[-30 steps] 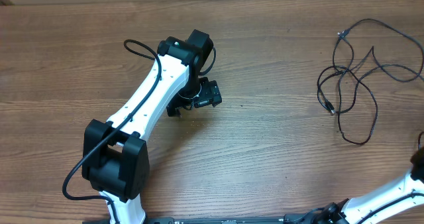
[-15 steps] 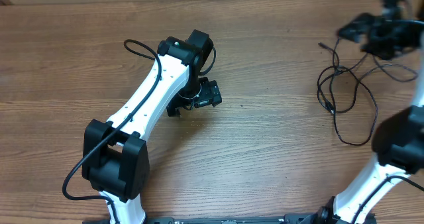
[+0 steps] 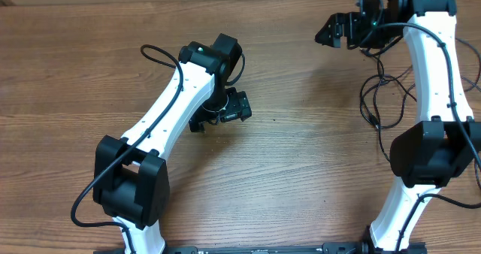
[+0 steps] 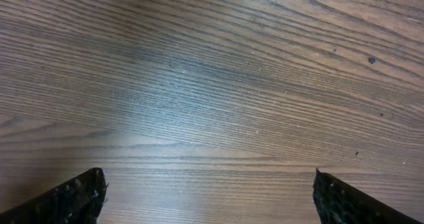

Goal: Untangle cables

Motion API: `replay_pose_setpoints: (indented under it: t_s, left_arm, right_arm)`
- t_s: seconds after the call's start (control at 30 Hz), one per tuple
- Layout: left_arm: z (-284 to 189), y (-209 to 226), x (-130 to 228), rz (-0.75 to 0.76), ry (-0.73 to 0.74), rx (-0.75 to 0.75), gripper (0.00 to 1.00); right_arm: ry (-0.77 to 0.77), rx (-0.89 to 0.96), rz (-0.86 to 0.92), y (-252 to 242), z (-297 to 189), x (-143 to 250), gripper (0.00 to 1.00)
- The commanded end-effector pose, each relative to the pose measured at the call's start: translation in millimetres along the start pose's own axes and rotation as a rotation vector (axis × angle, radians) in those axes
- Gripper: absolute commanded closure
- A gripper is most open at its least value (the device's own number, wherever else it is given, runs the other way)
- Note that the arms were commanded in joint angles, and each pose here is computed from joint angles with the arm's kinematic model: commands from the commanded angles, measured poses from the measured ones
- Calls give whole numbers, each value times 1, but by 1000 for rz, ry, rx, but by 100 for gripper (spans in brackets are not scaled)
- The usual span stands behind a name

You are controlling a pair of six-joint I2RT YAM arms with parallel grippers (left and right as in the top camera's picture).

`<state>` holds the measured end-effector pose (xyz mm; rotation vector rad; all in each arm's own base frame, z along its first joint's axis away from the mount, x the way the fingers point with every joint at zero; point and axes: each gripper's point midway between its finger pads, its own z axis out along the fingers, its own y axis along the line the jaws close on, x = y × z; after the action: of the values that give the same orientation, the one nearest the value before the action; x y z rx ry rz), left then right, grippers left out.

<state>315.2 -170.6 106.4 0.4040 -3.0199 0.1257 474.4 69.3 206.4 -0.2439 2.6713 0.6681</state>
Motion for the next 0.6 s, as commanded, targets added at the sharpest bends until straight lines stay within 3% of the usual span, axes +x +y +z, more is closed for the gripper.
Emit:
replay_pose_setpoints:
  t_s: [0.0,0.57]
  left_arm:
    - [4,0,0,6,12,-5,0]
    - [4,2,0,6,11,-13,0]
  right_arm:
    - [-2,4,-27,7,0,-1,0]
    - [-2,3,-28,8,0,-1,0]
